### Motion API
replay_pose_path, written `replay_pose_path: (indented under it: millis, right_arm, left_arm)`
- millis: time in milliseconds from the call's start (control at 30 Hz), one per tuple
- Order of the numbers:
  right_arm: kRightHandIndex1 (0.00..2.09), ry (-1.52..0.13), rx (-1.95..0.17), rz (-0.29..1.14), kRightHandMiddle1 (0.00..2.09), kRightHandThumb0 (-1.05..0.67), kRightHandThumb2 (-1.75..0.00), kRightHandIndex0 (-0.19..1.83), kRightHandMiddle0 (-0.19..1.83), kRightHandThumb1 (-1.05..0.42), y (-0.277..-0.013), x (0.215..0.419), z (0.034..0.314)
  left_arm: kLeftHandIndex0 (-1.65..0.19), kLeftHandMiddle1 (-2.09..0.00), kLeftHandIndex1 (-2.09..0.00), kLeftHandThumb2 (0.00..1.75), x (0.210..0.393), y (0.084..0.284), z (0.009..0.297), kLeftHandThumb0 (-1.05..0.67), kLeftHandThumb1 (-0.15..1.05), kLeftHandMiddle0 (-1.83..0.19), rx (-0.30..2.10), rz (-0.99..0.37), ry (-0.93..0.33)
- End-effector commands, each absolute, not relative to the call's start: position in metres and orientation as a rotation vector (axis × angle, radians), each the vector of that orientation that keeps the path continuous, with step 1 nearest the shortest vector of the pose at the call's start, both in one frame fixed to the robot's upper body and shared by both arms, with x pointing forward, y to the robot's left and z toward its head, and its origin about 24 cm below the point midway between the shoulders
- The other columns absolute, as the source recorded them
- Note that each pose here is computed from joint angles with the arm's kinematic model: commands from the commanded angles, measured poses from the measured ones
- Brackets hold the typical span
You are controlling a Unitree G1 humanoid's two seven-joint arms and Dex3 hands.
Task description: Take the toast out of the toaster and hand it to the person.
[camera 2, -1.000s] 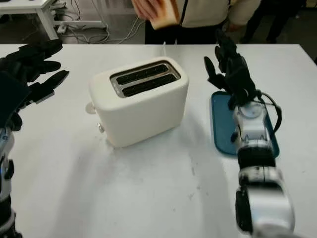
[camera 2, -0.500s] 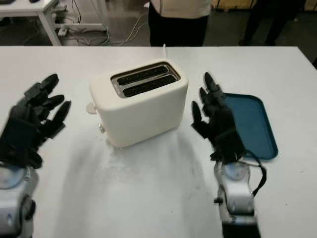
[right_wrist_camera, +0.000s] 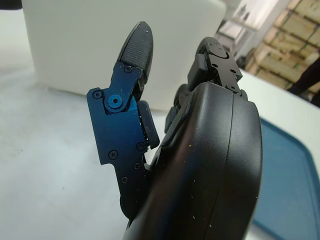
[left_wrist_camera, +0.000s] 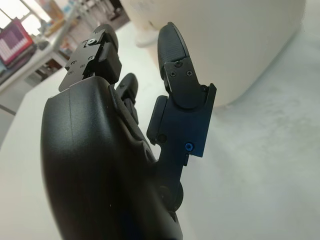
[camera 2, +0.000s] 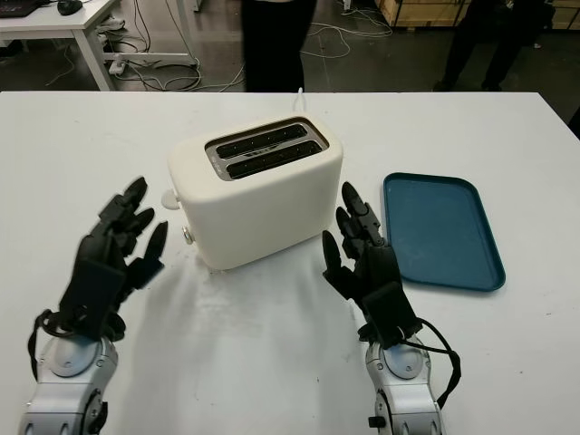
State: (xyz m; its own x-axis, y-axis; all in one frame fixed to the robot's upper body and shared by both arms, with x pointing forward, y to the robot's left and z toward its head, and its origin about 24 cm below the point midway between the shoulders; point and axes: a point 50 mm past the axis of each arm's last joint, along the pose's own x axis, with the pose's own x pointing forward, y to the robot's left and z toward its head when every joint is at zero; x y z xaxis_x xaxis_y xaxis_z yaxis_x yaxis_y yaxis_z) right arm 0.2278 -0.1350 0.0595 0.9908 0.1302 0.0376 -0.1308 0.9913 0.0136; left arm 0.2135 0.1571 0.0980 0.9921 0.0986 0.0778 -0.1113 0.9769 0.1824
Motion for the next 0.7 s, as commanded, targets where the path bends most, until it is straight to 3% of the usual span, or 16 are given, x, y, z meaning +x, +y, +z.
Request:
replay_pose_path:
  millis: [0,233,667]
  right_arm:
    - [0.0,-0.02,0.024,0.109,0.0,-0.6,-0.65,0.05,0.07,-0.92,-0.136,0.227,0.06]
    - [0.01,-0.077,-0.054,0.072,0.01,-0.54,-0.68,0.06,0.09,-0.92,-0.145,0.236,0.067]
    - [0.0,-0.075,-0.002,0.034,0.0,-0.55,-0.65,0.04,0.06,-0.92,-0.149,0.244,0.074]
  left_arm:
    - [-0.17,-0.37,0.0,0.81,0.212,0.154,0.096,-0.56,0.92,0.0,0.205,0.106,-0.079]
    - [-0.18,-0.42,-0.01,0.82,0.214,0.158,0.099,-0.59,0.92,0.0,0.178,0.131,-0.108]
    - [-0.18,-0.4,-0.01,0.8,0.219,0.167,0.093,-0.58,0.92,0.0,0.17,0.178,-0.087]
